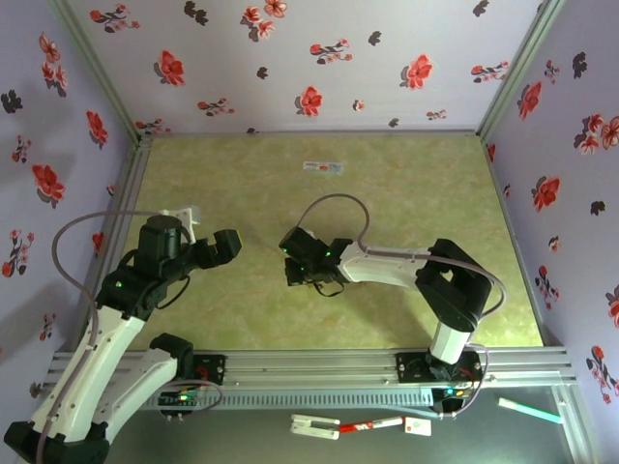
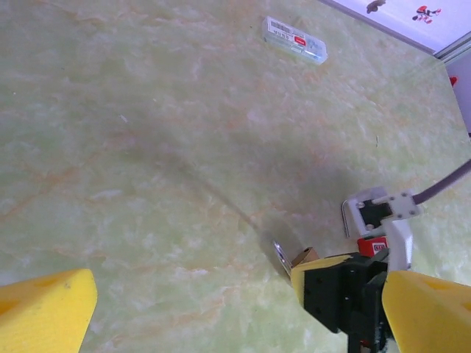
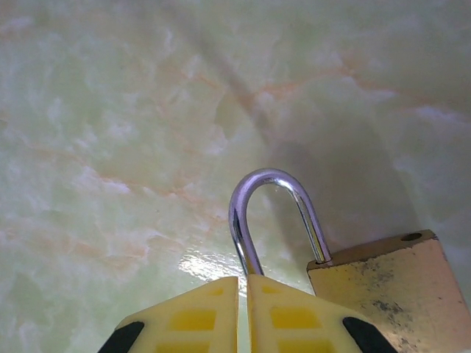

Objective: Unlock with the key

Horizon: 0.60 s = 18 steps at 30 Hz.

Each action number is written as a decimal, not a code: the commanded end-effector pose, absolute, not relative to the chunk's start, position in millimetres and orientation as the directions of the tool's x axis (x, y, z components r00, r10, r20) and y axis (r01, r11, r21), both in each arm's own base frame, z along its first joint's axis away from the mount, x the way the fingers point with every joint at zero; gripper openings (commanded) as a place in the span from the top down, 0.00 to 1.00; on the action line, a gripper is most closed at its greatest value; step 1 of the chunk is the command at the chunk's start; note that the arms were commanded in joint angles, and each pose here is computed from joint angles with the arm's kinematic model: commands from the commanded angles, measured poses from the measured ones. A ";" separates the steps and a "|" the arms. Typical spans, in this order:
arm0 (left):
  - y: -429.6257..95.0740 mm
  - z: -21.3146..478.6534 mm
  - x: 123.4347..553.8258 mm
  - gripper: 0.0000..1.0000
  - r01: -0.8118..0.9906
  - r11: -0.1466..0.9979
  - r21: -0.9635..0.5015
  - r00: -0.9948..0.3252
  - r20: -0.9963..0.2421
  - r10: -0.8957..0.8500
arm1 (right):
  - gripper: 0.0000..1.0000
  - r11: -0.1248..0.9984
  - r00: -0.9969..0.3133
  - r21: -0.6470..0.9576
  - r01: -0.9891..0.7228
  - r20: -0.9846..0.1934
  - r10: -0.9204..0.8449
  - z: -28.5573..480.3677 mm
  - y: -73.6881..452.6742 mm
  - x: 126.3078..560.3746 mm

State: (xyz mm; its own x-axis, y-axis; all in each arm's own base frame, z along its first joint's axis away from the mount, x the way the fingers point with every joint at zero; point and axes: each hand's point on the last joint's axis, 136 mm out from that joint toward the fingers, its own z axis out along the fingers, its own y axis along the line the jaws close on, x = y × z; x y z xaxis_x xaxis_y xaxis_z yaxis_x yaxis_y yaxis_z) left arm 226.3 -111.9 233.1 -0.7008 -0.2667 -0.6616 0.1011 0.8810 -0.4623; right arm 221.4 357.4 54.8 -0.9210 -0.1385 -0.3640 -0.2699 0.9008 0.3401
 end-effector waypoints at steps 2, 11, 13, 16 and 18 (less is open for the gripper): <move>-109.6 232.3 225.1 0.00 0.107 0.884 -0.454 -0.696 -0.669 -0.259 | 0.88 0.903 -0.916 0.333 -0.272 -0.376 -0.137 52.9 364.8 229.4; -108.9 227.6 225.5 0.00 0.109 0.891 -0.440 -0.700 -0.671 -0.246 | 0.87 0.922 -0.923 0.295 -0.252 -0.359 -0.138 38.4 360.5 233.5; -109.0 226.0 225.5 0.00 0.110 0.893 -0.437 -0.702 -0.670 -0.241 | 0.85 0.926 -0.927 0.292 -0.240 -0.352 -0.130 35.6 358.4 235.3; -108.6 224.2 225.3 0.00 0.111 0.895 -0.432 -0.703 -0.671 -0.236 | 0.84 0.932 -0.933 0.285 -0.224 -0.338 -0.121 30.8 355.2 237.8; -108.3 223.1 224.9 0.00 0.110 0.896 -0.430 -0.705 -0.669 -0.234 | 0.83 0.933 -0.934 0.283 -0.222 -0.336 -0.120 30.5 354.8 238.7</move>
State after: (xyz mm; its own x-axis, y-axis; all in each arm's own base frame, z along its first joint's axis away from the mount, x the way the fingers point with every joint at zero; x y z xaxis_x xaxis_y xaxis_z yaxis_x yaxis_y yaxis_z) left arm 225.2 -111.3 225.3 -0.7101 -0.2526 -0.6573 0.1011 0.8872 -0.4501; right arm 230.8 358.0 29.5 -0.9329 -0.1371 -0.3331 -0.2442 0.9205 0.3051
